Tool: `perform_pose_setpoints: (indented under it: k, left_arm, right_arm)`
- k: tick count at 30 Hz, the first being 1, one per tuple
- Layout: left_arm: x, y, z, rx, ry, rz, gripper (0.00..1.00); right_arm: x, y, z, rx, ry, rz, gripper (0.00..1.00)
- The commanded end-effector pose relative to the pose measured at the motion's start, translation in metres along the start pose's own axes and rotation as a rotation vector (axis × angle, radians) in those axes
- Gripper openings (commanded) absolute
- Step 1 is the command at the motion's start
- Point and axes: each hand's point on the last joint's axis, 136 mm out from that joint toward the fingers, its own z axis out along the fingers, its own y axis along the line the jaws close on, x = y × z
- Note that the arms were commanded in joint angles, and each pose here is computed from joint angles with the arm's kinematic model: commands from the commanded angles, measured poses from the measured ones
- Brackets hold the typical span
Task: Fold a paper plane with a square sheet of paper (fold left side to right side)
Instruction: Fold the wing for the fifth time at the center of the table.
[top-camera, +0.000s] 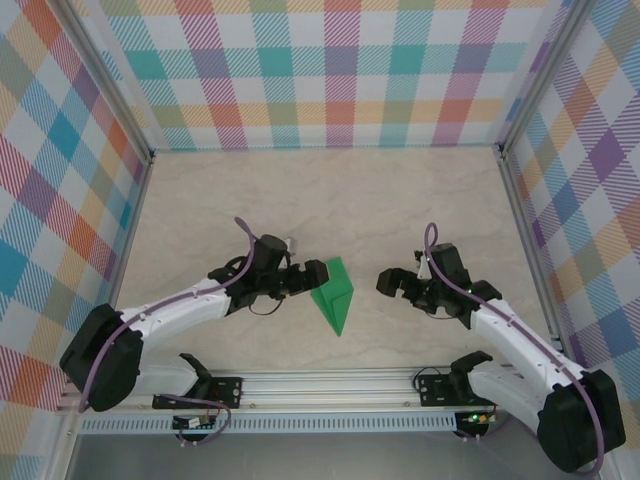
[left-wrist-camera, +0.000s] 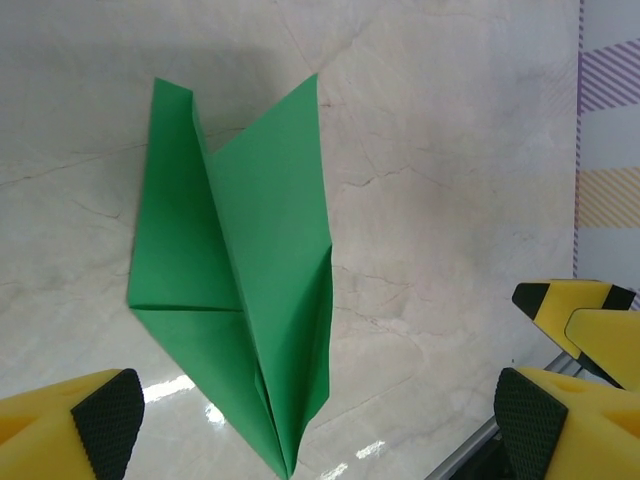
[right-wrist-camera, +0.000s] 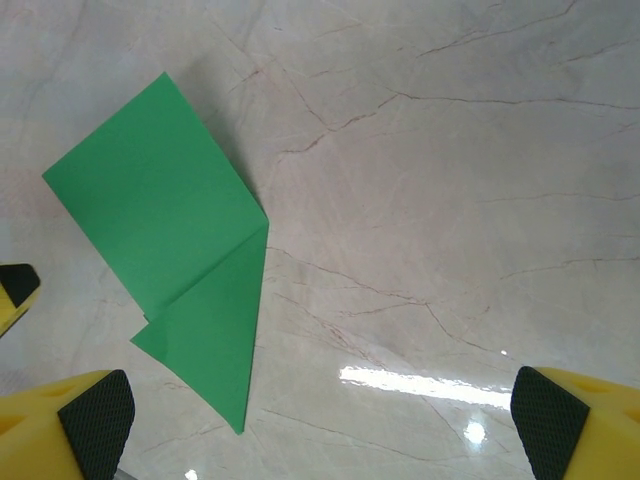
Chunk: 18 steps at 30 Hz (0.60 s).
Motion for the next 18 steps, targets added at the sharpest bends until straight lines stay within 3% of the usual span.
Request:
perform_pose_setpoints:
  k: [1,6,18]
  left_arm:
    - [-0.004,-0.014,0.008,0.039,-0.003,0.015,0.90]
    - [-0.007,-0.005,0.024,-0.001,0.002,0.028,0.87]
    - [-0.021,-0.004,0.058,-0.037,0.008,0.170,0.50]
  right_arm:
    - [-0.005,0.010,0.000,-0.043,-0.002,-0.005,1.00]
    - [-0.004,0.011,-0.002,-0.049,-0.001,-0.005,1.00]
    - [-0.002,0.017,-0.003,-0.117,0.026,-0.002,1.00]
